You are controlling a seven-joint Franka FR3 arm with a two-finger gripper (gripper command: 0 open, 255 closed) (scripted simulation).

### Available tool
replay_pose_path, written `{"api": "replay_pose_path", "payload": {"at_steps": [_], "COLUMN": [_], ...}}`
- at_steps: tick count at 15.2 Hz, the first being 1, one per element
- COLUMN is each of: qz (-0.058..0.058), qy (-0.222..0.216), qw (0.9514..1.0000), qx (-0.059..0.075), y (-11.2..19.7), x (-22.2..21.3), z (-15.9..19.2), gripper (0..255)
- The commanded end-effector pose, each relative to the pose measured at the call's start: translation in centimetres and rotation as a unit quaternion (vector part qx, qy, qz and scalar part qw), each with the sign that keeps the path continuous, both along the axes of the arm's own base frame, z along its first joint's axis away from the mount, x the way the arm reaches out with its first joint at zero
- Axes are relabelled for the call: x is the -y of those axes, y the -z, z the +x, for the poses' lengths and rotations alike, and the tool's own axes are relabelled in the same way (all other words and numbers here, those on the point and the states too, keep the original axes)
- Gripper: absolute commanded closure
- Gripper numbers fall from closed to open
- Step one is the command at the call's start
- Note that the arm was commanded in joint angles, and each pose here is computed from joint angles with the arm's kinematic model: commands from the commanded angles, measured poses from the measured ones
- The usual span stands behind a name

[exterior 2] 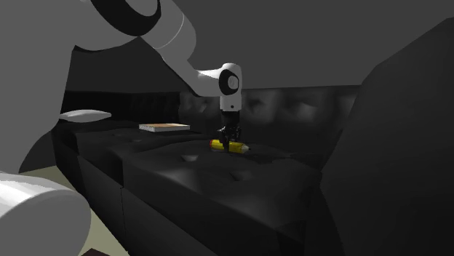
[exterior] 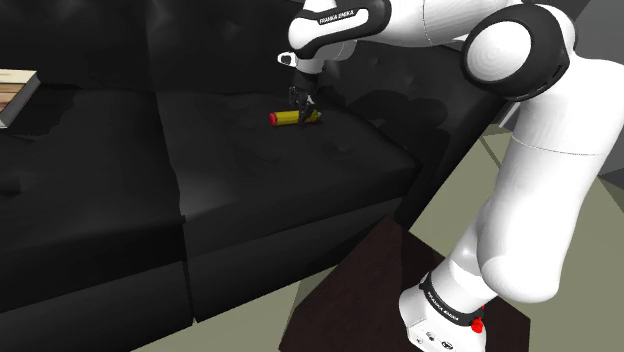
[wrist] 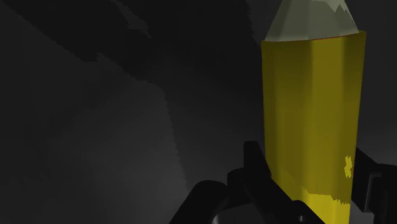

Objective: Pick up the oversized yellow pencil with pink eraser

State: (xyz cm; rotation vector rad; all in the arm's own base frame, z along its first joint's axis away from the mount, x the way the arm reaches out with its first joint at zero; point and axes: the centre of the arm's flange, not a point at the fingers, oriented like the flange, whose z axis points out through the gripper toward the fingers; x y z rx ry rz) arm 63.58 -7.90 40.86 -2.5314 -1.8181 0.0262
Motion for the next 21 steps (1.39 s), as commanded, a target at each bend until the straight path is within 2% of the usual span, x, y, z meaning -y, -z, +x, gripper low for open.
{"api": "replay_pose_path", "payload": {"at_steps": [1,6,21], "qz": [0.0,0.0,0.0], "qy": [0.0,0.0,0.0], "qw": [1.0,1.0,1.0], "qx": [-0.006,-0.006,-0.006], "y": [0.5,0.4,-7.5], "x": [0.0,-0.1,-0.1], "z": [-0.1,-0.1,-0.1], "gripper": [255,255,255]}}
